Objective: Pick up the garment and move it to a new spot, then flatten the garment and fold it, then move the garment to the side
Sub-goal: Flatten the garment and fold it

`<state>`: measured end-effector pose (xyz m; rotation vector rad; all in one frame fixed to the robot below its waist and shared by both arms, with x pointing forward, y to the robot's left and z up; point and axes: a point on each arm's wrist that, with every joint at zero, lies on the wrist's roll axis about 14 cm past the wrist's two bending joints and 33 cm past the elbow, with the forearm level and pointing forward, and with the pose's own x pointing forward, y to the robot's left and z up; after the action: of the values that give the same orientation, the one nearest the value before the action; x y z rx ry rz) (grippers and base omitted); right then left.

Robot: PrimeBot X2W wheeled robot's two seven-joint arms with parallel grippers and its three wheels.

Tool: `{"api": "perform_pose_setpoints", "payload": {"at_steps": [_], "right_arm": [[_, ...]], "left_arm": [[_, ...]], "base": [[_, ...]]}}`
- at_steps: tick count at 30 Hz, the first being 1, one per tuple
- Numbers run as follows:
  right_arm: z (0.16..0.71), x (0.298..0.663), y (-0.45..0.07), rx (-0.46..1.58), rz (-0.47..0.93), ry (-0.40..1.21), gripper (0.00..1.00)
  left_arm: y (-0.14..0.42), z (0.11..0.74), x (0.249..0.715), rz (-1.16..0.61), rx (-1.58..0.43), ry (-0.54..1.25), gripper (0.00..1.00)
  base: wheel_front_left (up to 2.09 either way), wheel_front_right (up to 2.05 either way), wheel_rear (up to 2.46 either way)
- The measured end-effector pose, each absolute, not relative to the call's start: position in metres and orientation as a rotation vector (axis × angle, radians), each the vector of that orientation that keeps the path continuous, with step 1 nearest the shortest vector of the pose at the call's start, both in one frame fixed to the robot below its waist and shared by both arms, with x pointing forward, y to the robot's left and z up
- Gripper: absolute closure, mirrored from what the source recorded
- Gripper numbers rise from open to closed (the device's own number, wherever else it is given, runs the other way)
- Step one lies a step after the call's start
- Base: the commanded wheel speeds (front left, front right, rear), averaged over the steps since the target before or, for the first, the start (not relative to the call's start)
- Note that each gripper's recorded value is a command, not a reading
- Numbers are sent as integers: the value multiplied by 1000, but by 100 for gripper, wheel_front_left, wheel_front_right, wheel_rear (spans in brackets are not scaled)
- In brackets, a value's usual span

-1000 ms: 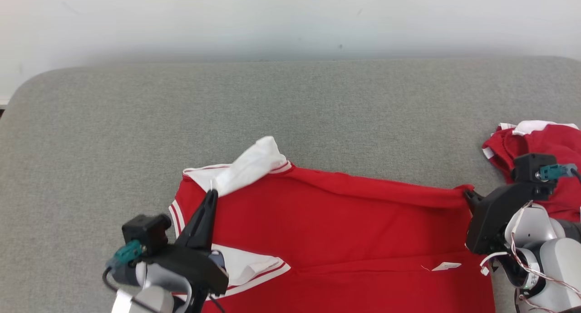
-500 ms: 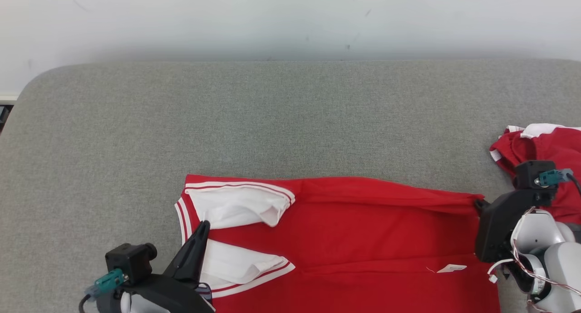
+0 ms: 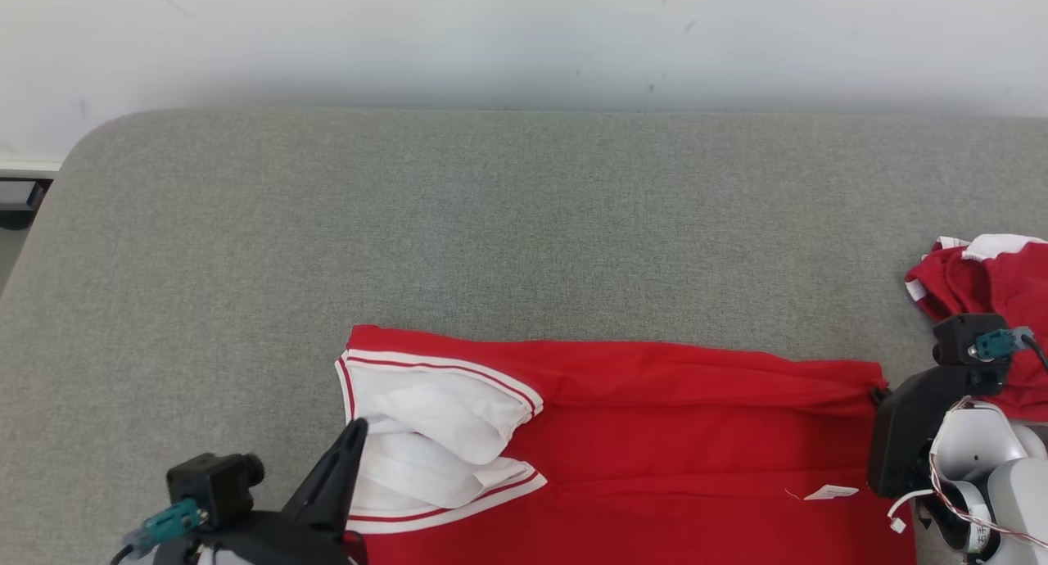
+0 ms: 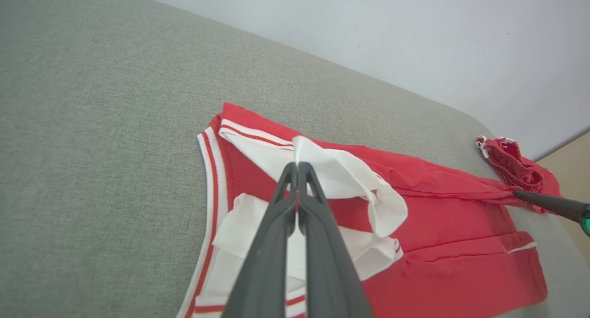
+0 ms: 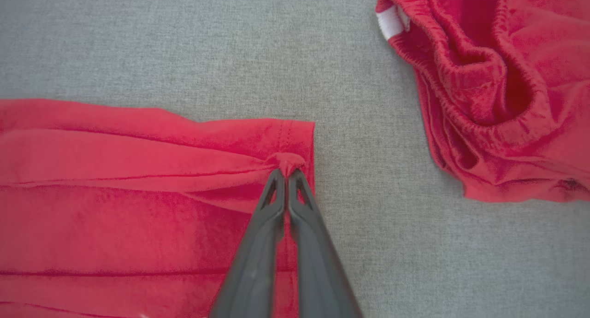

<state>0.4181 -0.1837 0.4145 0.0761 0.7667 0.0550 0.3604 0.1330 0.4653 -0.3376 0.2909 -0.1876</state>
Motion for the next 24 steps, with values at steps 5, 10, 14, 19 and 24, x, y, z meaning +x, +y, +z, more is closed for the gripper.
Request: {"api": "perform_pose_setpoints", "payload": {"at_steps": [5,10,14,19,24], "right_arm": [[416,418,-181,69,66,766,100],[412,413,-184,64,60,779,100],[411,409,-188,69,46,780,100],[418,411,-193,76,30,753,100],[409,395,-197,77,15,783,100]], "left_arm": [[141,463,350,-156,-346,320,100],[139,462,342,-154,-380,352,100],[140,464,341,-144,-390,362,100],[149,463,337,-112,-385,382,100],[146,463,332,-110,-395,406,100]], "base": [[0,0,0],[0,0,0],[0,0,0],[0,0,0],[0,0,0]]}}
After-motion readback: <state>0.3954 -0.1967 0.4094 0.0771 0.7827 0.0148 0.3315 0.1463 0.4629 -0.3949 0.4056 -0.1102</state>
